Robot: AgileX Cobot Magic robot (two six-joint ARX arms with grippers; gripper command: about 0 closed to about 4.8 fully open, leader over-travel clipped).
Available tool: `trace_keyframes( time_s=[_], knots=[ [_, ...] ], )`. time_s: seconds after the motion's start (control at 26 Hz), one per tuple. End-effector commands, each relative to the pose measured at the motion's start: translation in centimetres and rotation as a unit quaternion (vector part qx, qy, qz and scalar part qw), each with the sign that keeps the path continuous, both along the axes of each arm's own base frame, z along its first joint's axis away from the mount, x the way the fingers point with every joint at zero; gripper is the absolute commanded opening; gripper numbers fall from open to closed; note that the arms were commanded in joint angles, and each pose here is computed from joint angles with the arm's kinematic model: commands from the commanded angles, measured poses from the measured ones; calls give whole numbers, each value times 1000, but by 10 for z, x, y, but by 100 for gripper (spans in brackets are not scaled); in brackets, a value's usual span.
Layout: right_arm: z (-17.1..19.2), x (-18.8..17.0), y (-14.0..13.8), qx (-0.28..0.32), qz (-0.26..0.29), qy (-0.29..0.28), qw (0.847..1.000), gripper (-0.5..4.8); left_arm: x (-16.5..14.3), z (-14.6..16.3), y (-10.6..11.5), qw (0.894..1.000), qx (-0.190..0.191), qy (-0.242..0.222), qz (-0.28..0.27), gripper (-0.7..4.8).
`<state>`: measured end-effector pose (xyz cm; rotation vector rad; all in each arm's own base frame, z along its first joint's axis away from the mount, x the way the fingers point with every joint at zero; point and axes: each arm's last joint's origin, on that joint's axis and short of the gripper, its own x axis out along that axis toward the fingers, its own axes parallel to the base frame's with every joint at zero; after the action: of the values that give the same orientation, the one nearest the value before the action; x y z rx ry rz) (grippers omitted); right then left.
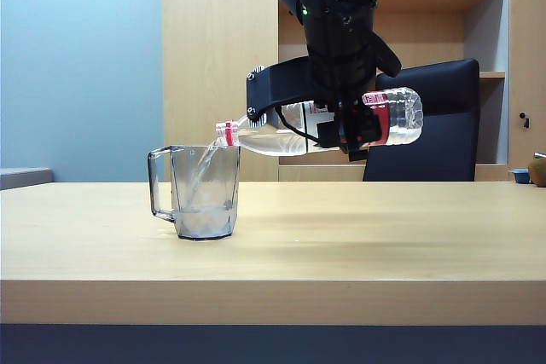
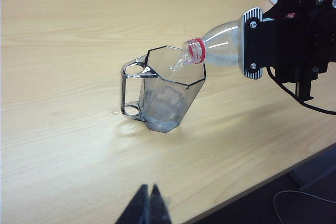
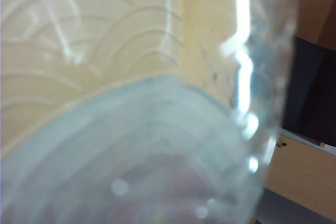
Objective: Pick up the mineral water bottle on the table and pour water into the mug until it's half full.
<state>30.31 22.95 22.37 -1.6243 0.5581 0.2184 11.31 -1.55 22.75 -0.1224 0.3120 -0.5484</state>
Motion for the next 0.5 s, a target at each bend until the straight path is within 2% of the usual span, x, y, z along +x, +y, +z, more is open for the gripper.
trace_keyframes(
  time_s=[0.04,0.27,0.5],
  knots=[
    [7,0,1,3,-6,-17,1000,278,0,2,0,1000,1,-7,-2,-5],
    [13,-3,8,22,0,-44,999,278,0,2,0,1000,1,-7,-2,-5],
    [15,-4,10,7,9,-48,999,278,0,2,0,1000,1,-7,-2,-5]
  ],
)
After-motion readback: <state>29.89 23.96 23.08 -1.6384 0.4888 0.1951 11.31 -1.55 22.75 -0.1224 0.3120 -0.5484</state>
